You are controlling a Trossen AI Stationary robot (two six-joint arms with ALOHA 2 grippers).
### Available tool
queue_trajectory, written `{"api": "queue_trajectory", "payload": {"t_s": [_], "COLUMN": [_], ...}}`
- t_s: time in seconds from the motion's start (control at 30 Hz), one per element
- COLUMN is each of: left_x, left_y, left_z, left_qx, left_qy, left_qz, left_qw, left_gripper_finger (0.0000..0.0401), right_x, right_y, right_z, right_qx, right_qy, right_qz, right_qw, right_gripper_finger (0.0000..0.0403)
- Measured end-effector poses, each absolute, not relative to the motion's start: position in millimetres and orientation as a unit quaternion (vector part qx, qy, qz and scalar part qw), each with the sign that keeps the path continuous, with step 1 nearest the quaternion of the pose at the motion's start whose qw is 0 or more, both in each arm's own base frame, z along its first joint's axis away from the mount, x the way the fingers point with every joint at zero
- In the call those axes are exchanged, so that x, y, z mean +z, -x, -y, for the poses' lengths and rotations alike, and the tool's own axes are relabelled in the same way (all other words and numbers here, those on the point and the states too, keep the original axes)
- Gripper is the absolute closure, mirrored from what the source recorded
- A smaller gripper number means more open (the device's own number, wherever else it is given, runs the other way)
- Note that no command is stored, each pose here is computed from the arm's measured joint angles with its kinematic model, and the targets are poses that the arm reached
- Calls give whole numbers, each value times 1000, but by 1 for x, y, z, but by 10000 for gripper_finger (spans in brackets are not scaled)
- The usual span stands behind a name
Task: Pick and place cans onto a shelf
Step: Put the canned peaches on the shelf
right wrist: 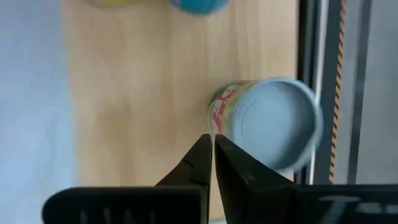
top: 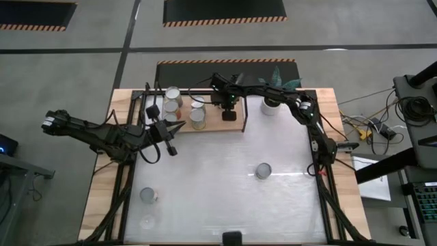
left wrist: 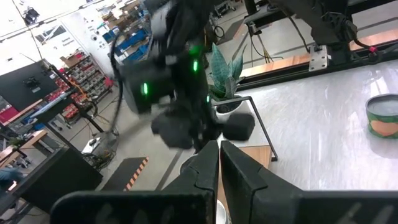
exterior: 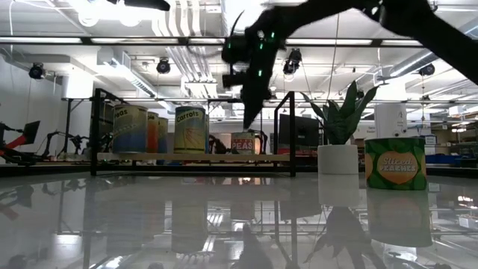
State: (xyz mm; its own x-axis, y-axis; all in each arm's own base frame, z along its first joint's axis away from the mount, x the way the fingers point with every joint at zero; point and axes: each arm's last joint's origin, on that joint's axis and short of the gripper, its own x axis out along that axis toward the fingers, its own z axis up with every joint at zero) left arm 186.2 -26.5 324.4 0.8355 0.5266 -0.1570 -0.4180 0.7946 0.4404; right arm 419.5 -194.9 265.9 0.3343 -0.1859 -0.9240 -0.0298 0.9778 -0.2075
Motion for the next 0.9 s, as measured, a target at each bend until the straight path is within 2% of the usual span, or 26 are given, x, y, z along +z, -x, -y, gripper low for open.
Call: {"api": "queue_trajectory", "payload": {"t_s": [0.17,0.37,0.57,0.77,0.9], "left_x": [325,324,324,324,324], "left_y": [-186,-186,-186,-186,-186], "left_z": [26,26,26,27,27], "left_qx": [252,253,254,254,254], "left_qy": [-196,-189,-185,-177,-173], "left_qz": [-136,-134,-133,-131,-130], "left_qw": [938,939,940,942,943], "left_gripper_finger": [401,401,401,401,401], "right_x": [302,337,345,319,288], "right_y": [-410,-400,-388,-375,-358], "right_z": [157,95,33,-18,-44], "right_qx": [-38,21,44,14,-56], "right_qy": [69,21,-22,-113,-196], "right_qz": [-560,-524,-522,-575,-650], "right_qw": [825,851,851,810,732], "right_gripper_finger": [394,394,394,394,394]}}
